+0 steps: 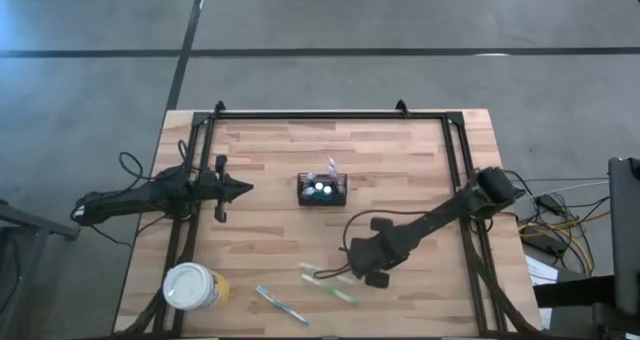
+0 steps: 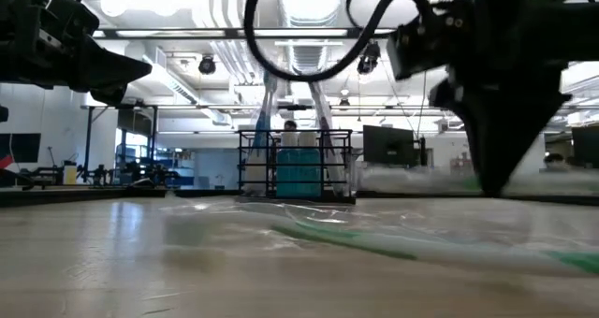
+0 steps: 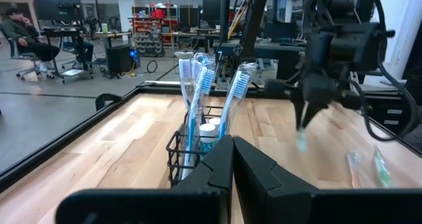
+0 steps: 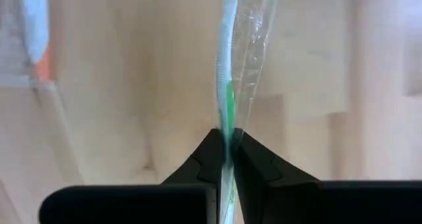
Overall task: Pick & Place toothbrushing station
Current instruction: Put the green toothbrush into the black wire organizer
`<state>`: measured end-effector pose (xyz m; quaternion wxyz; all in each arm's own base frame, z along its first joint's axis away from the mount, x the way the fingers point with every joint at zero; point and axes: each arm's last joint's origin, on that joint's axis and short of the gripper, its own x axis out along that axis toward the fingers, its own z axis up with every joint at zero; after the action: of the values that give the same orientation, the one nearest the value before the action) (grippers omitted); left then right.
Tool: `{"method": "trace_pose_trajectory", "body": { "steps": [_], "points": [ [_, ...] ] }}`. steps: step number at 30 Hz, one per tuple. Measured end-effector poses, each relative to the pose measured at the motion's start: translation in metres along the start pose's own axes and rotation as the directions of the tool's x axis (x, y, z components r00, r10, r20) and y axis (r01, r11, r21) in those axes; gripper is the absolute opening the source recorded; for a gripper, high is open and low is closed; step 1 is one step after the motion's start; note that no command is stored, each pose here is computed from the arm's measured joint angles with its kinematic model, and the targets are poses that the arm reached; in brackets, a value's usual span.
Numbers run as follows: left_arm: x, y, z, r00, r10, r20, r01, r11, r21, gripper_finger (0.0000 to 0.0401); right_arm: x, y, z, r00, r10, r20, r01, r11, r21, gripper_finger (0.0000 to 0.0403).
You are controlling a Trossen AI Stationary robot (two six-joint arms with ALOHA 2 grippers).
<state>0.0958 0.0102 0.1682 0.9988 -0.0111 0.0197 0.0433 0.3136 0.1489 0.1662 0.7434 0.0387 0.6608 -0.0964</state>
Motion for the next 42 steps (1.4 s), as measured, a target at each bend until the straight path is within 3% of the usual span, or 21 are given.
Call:
{"method": "trace_pose_trajectory", "body": {
  "steps": [3,8,13,17,21,26,30,35,42],
  "points": [
    [0.0,0.0,0.0,1.0,-0.001,0.0,0.001,1.0,0.0,0.0014,-0.014,-0.005,-0.004,0.998,-0.04,0.044,0.039,0.999,0.024,0.0017],
    [0.0,0.0,0.0,1.0,0.0,0.0,0.0,1.0,0.0,0.0014,-0.047,-0.01,-0.014,0.968,-0.096,0.233,0.088,0.995,0.044,0.0016],
    [0.0,0.0,0.002,1.0,-0.008,0.028,0.01,0.997,-0.077,0.0014,-0.074,-0.017,-0.031,0.892,-0.001,0.451,-0.027,0.998,0.057,0.0015],
    [0.0,0.0,0.006,0.997,-0.015,0.077,0.023,0.994,-0.11,0.0014,-0.08,-0.026,-0.046,0.763,0.072,0.643,-0.112,0.993,0.021,0.0015],
    [0.0,-0.001,0.006,0.996,-0.033,0.079,0.041,0.994,-0.099,0.0027,-0.074,-0.034,-0.055,0.554,0.183,0.812,-0.188,0.978,-0.092,0.0015],
    [0.001,-0.001,0.008,0.995,-0.043,0.09,0.051,0.995,-0.091,0.0086,-0.058,-0.05,-0.062,0.338,0.236,0.911,-0.199,0.964,-0.176,0.0015],
    [0.003,-0.001,0.011,0.992,-0.045,0.115,0.056,0.994,-0.095,0.0154,-0.048,-0.06,-0.062,0.229,0.226,0.947,-0.173,0.967,-0.189,0.0015],
    [0.004,-0.004,0.021,0.978,-0.13,0.161,0.143,0.987,-0.072,0.0218,-0.039,-0.067,-0.052,0.189,0.251,0.949,-0.142,0.964,-0.226,0.0015],
    [0.01,-0.005,0.047,0.978,-0.144,0.153,0.154,0.986,-0.058,0.0219,-0.036,-0.062,-0.024,0.199,0.25,0.948,-0.083,0.968,-0.237,0.0015]
  ]
}}
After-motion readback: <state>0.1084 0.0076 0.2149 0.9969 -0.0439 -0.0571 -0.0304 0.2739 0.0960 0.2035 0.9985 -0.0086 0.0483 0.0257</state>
